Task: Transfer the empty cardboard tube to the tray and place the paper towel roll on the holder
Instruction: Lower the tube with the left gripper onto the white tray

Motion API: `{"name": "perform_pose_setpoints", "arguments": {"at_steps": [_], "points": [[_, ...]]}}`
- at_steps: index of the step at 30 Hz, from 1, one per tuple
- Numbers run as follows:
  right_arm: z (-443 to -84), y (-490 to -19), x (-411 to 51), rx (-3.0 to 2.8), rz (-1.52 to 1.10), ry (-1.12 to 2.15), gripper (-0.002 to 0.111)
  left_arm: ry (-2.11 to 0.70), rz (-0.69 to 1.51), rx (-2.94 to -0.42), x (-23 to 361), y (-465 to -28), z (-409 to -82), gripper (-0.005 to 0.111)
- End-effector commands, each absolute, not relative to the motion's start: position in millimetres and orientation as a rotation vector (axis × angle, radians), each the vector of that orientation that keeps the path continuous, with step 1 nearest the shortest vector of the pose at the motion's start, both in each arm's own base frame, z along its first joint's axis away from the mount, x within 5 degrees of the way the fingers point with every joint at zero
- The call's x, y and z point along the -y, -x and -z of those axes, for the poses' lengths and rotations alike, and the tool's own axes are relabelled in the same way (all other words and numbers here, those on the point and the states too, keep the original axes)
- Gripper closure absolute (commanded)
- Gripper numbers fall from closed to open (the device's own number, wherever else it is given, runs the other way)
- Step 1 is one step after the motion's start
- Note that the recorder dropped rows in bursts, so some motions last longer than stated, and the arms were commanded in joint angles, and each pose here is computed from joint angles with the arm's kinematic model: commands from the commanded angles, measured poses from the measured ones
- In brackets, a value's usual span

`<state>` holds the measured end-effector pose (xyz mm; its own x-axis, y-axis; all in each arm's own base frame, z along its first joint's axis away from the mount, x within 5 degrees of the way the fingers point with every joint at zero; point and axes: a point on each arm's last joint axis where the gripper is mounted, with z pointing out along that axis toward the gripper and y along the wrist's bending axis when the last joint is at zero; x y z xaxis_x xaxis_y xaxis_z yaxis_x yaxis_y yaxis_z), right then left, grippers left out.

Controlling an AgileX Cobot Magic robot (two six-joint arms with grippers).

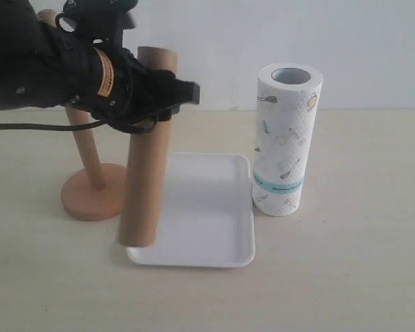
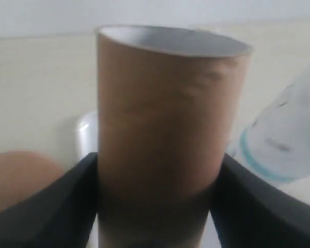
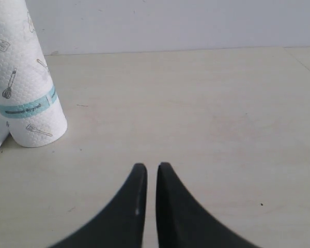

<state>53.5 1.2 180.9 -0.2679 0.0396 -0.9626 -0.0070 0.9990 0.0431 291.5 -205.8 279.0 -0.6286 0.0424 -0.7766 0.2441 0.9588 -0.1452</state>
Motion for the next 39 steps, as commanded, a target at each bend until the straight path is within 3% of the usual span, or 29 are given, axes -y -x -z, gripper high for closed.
{"name": "perform_pose_setpoints", "arguments": {"at_steps": [1, 6, 12, 18, 25, 39], "points": [[-182.3, -53.5, -1.0, -1.826, -0.039, -0.022, 0.101, -0.388, 0.171, -2.516, 204.1, -294.5, -277.3, 0.103], [-182.3, -53.5, -1.0, -1.826, -0.039, -0.022, 0.101, -0.408, 0.290, -2.523, 219.5, -311.5, -293.7, 0.103], [-182.3, -53.5, -1.0, -1.826, -0.039, -0.022, 0.101, -0.398, 0.231, -2.640, 234.5, -335.5, -299.0, 0.103], [-182.4, -53.5, -1.0, -1.825, -0.039, -0.022, 0.101, -0.357, 0.143, -2.851, 235.6, -366.6, -276.9, 0.103], [-182.4, -53.5, -1.0, -1.825, -0.039, -0.022, 0.101, -0.311, 0.589, -2.953, 246.8, -396.5, -246.1, 0.103], [-182.4, -53.5, -1.0, -1.825, -0.039, -0.022, 0.101, -0.170, 0.574, -2.966, 243.4, -423.4, -202.2, 0.103]]}}
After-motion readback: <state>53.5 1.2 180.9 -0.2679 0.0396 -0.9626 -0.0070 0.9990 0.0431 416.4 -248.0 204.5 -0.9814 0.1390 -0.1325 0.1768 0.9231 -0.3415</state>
